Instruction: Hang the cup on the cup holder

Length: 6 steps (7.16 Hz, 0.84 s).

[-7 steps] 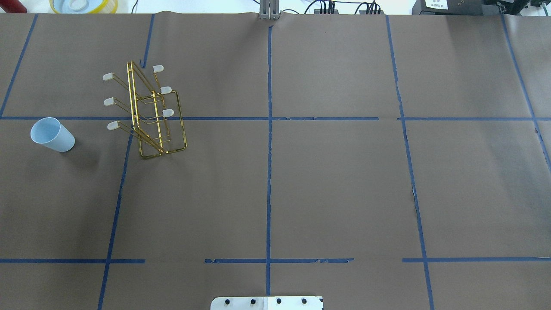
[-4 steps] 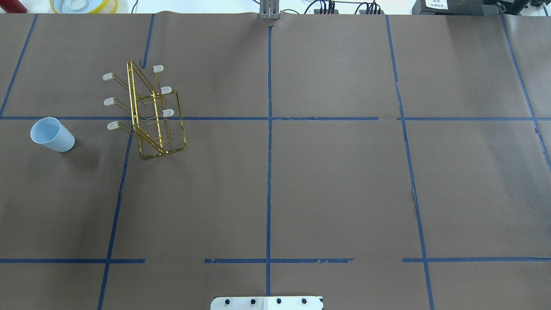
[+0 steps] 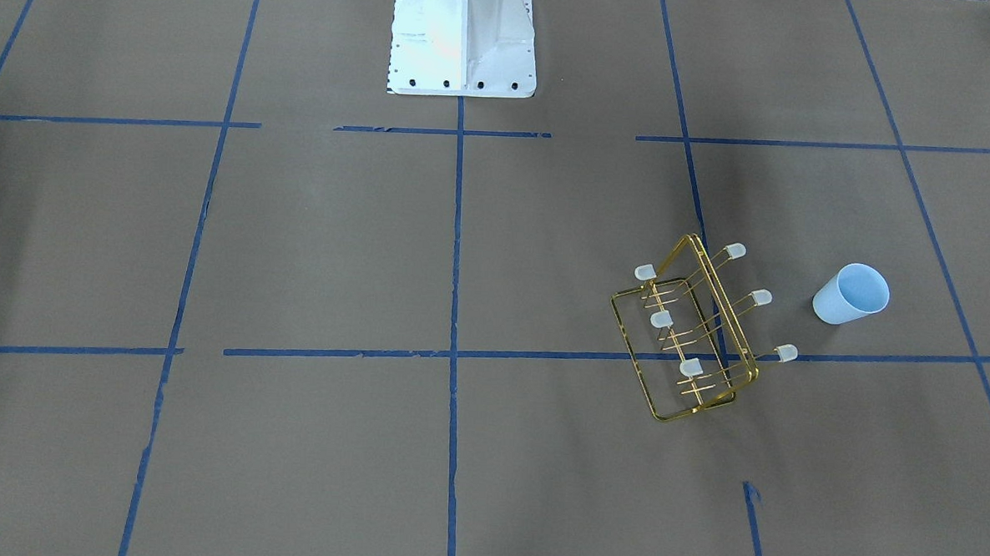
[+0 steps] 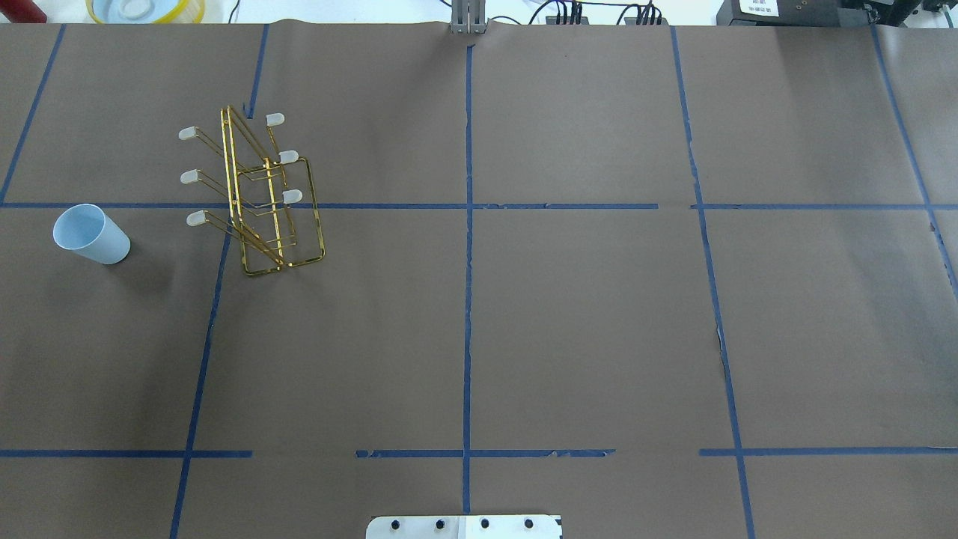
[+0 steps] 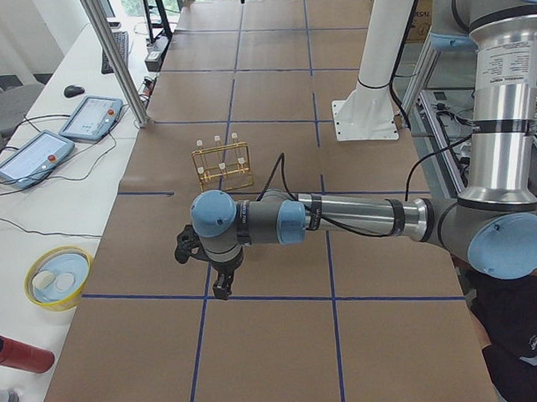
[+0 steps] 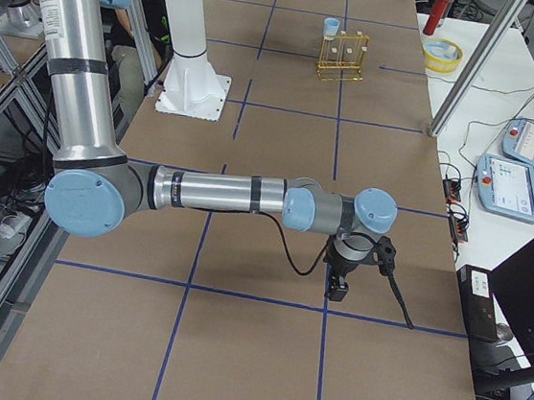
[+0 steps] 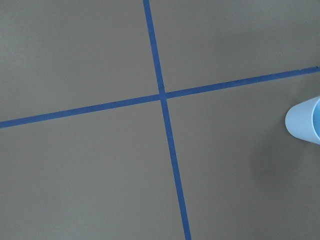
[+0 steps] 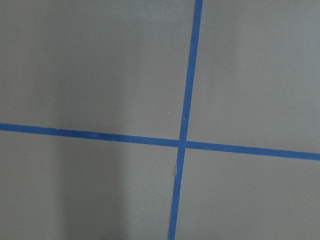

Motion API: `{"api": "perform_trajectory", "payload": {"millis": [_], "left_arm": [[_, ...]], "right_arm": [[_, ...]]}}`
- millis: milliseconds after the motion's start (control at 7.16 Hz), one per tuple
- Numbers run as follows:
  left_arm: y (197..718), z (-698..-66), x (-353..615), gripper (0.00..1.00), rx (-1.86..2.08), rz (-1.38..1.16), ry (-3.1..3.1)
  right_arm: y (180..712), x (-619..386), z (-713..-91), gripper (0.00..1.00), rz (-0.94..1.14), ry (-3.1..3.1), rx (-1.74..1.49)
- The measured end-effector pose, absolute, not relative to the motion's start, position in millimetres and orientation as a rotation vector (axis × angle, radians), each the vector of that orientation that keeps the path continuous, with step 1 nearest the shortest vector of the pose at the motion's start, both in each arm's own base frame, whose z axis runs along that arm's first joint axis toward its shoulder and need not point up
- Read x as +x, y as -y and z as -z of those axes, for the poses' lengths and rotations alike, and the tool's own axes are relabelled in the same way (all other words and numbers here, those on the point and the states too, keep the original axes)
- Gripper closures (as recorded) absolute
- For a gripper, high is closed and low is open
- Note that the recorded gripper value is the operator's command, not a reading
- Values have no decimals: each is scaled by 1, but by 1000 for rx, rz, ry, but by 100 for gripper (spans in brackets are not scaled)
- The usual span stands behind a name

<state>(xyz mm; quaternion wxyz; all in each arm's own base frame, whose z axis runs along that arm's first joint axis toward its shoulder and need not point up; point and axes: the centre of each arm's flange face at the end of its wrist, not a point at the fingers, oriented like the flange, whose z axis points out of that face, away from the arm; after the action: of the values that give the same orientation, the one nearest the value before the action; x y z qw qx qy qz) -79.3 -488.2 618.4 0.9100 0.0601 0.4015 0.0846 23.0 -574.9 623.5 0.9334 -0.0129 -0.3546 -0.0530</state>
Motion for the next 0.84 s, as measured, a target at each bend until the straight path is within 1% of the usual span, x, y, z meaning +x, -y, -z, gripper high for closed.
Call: {"api": "perform_trajectory", "payload": {"millis": [838], "left_arm": [[495, -599, -78, 0, 184, -196, -857]], "right_arm": [[575, 23, -624, 0, 108, 725, -27]]}}
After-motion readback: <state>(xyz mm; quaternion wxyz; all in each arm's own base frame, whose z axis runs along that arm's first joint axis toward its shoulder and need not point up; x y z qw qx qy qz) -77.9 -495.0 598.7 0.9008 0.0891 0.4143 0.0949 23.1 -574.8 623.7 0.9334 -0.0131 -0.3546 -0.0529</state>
